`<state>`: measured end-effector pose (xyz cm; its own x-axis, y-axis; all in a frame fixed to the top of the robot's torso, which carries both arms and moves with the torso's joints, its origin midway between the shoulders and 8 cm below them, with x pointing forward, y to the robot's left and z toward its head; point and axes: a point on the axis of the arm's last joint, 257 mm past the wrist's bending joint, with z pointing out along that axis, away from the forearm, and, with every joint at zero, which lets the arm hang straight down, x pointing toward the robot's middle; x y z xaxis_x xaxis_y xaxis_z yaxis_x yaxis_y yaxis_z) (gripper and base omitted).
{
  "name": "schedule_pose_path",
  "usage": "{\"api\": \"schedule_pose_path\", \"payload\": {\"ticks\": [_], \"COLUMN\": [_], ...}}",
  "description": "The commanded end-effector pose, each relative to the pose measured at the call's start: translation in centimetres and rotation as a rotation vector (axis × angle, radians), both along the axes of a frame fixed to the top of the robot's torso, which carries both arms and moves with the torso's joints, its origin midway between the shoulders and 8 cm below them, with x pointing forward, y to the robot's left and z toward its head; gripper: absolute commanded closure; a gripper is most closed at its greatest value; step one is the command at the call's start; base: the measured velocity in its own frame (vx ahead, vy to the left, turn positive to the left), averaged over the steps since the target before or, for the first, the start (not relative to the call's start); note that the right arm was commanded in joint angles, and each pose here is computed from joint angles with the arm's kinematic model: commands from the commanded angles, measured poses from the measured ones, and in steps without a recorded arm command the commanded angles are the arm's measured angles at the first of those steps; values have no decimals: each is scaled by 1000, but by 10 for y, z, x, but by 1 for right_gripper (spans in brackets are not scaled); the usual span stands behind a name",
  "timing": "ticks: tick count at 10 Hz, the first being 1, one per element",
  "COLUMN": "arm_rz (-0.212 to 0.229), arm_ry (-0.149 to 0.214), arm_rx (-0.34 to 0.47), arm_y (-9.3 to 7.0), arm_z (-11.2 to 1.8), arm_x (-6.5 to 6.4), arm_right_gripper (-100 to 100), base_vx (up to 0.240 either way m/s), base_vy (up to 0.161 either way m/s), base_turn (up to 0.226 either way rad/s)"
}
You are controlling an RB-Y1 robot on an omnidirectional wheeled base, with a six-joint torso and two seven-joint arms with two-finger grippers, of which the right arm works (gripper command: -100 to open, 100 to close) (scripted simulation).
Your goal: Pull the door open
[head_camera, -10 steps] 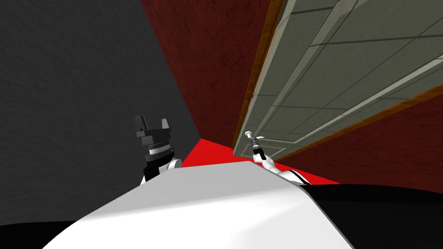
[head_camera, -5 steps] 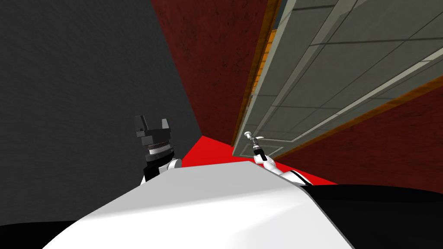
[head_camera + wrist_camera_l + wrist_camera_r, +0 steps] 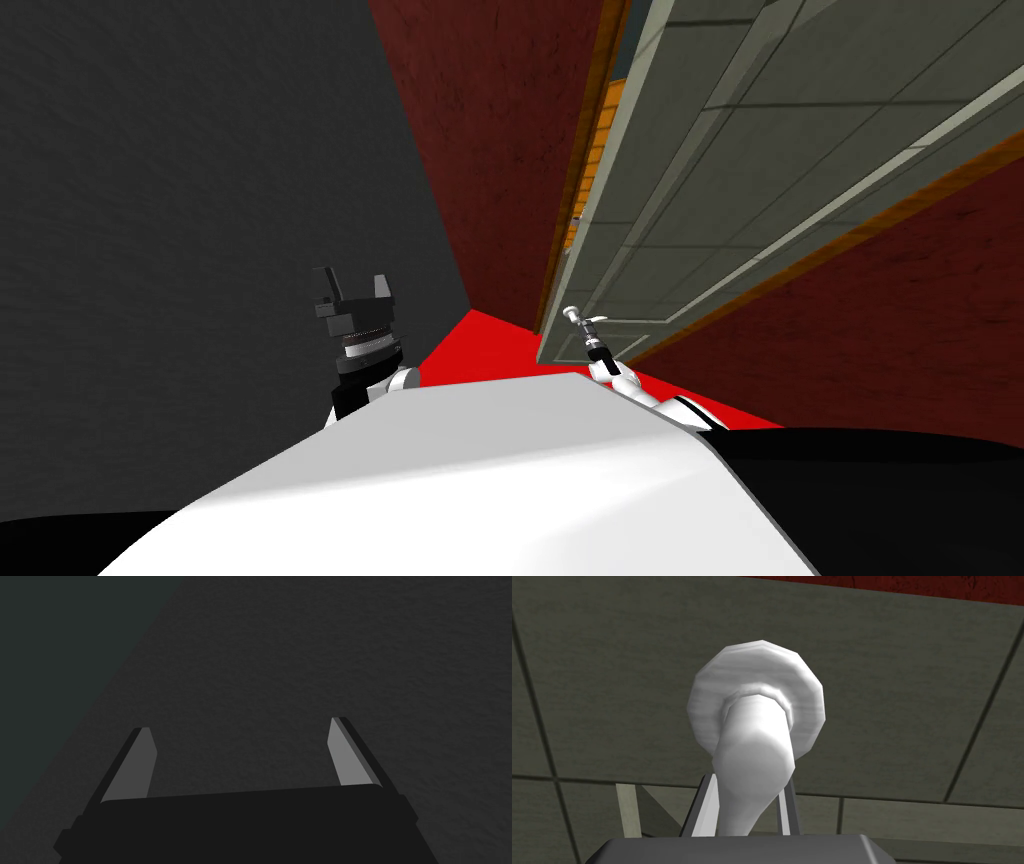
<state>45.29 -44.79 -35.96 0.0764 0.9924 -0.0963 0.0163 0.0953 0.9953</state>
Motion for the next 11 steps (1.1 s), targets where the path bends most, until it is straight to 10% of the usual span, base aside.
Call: {"api": "schedule_pose_path", "payload": {"ticks": [1,11], "arm_rz": [28,144], "arm_ry": [-5,-6], "arm_rx": [-4,-3], "arm_y": [0,1], "arm_z": [2,2], "arm_x": [-7,-53], "arm_right_gripper": [100,100], "base_vx": [-131,-198], "base_vy": [-47,-70], "base_turn": [113,110]}}
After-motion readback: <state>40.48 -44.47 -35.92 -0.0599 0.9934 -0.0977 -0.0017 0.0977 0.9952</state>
